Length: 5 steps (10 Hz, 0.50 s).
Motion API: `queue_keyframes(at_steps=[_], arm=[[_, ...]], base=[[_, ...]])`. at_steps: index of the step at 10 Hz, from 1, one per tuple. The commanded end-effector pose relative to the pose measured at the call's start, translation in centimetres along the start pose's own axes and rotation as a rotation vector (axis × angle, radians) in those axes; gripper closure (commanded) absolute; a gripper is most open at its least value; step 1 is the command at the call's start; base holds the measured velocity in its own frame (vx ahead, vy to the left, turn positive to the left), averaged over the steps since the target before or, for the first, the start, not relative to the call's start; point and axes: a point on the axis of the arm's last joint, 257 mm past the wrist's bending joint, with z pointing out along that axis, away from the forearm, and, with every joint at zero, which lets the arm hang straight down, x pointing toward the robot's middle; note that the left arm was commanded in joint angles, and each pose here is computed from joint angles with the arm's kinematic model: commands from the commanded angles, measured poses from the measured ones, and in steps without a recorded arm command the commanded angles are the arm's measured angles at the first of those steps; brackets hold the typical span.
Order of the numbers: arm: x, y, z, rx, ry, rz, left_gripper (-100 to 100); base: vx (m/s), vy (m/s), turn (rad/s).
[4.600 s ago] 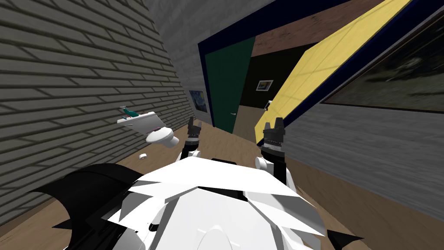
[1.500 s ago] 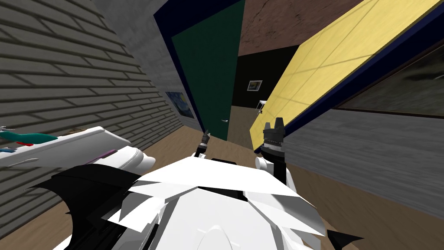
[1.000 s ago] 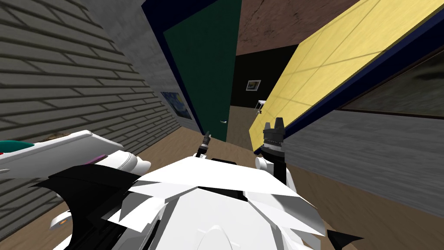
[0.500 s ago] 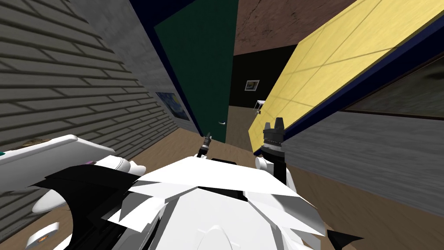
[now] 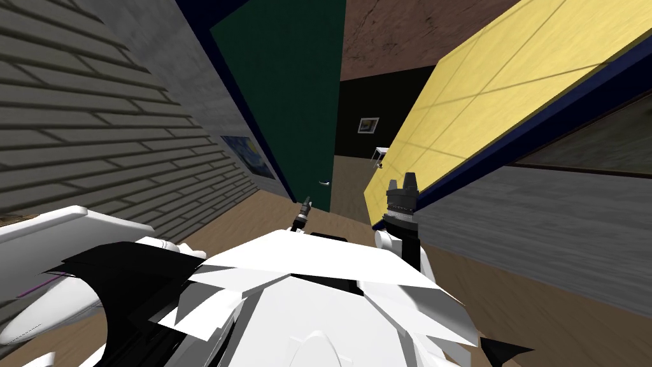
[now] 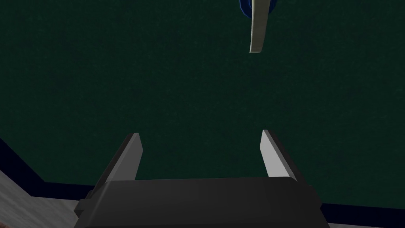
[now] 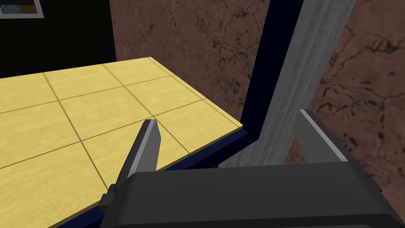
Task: Push the door open
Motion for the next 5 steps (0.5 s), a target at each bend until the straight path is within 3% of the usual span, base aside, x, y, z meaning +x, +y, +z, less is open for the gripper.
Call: queue_keyframes(at_steps=[1,5], arm=[[0.3,0.9,-0.15,-0.014,0.004,-0.003,-100],[0.9,2.6,-0.56,-0.046,0.012,-0.011,-100]], base=[[0.085,0.0,-0.025],[0.101,-0.003,-0.035]])
